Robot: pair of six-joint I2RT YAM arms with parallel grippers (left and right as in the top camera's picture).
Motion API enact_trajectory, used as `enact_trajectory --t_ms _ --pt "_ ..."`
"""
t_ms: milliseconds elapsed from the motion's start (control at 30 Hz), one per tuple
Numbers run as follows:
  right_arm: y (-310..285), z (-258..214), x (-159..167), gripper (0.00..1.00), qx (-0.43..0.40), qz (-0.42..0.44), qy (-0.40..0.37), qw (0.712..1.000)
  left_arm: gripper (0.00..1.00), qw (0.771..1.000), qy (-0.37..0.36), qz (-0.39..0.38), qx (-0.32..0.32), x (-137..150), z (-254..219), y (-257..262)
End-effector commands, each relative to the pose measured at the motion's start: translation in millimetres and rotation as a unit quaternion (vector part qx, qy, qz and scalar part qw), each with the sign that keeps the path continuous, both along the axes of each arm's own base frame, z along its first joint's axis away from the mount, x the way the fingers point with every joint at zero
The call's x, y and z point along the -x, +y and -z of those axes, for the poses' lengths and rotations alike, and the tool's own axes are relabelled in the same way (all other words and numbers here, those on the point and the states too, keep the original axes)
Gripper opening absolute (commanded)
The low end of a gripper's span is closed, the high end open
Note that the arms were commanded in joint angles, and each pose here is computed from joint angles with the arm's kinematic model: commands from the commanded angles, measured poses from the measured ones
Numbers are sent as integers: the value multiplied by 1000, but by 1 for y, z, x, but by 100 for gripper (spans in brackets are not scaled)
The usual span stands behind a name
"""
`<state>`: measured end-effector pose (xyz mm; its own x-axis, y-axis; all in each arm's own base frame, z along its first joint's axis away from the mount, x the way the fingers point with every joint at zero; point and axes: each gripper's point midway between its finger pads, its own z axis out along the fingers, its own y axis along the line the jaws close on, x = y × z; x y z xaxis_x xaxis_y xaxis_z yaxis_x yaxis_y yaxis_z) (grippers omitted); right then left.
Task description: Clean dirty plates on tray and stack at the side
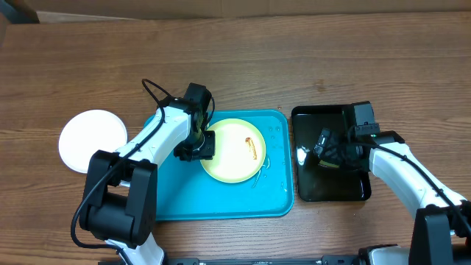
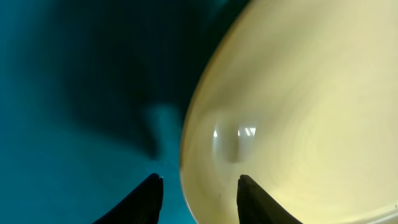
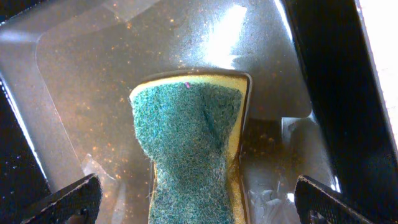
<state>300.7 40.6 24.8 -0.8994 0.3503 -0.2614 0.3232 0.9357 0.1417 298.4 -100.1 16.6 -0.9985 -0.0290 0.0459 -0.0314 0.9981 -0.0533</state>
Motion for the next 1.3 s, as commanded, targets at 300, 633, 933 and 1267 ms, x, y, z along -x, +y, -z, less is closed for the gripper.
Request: enact_trajectory --t_ms 300,633,933,1267 --pt "-3 -1 -1 100 5 3 -5 1000 34 1000 -11 -4 -23 -1 -7 4" --pt "-3 -1 -1 100 5 3 -5 1000 19 999 -16 12 -35 -2 -7 9" --pt "-3 -1 -1 100 5 3 -5 1000 10 997 -23 21 -66 -5 -7 20" --pt "-3 -1 -1 100 5 3 -5 1000 8 991 -42 23 -129 -11 -10 41"
